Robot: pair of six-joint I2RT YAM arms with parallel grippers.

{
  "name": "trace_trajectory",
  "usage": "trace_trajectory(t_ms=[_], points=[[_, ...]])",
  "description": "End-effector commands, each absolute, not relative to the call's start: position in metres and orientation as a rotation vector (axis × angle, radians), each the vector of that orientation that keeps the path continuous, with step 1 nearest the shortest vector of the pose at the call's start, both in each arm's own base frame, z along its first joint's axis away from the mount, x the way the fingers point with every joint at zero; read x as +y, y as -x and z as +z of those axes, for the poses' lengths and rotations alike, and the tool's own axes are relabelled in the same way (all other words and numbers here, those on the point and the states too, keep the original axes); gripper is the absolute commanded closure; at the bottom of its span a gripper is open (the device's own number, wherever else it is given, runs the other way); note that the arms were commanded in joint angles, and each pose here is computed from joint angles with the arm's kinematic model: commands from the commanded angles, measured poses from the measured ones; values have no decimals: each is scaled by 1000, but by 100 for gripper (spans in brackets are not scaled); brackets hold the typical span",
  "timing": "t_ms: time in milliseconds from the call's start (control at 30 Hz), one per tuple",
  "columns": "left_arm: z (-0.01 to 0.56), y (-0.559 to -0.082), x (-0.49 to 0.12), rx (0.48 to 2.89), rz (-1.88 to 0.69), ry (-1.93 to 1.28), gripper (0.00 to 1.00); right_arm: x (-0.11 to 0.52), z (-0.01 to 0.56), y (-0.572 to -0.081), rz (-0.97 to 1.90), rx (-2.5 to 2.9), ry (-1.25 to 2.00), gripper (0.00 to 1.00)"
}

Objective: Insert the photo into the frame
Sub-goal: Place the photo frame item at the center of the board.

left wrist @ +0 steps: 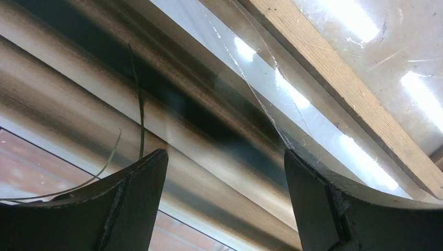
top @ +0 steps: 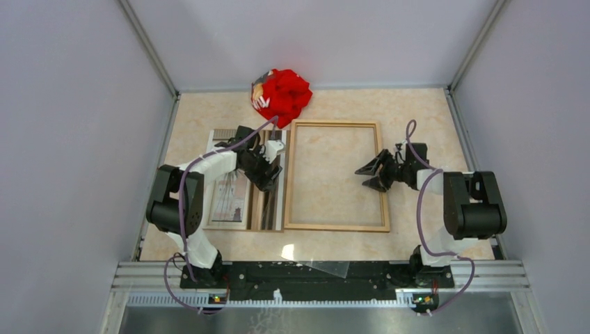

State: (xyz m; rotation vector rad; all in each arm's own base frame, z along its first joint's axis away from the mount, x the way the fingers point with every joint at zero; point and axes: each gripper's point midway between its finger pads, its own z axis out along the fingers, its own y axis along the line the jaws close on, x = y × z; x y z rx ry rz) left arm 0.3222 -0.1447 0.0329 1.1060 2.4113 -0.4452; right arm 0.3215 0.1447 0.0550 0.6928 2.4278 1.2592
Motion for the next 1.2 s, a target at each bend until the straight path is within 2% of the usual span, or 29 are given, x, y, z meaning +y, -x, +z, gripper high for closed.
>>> trace_trajectory(t_ms=[0, 200, 367, 767, 1167], points=[[35, -319, -145, 2408, -445, -1098, 11, 140, 58, -317, 1247, 2394, -675, 41], [37, -320, -146, 2411, -452, -1095, 12, 139, 62, -291, 1220, 2414, -693, 40], [37, -320, -145, 2411, -446, -1097, 12, 131, 53, -271, 1090, 2503, -708, 30], [40, -319, -145, 2413, -448, -1090, 12, 135, 49, -226, 764, 2659, -691, 29], [40, -319, -146, 2417, -454, -1075, 12, 169, 44, -206, 857, 2693, -657, 31]])
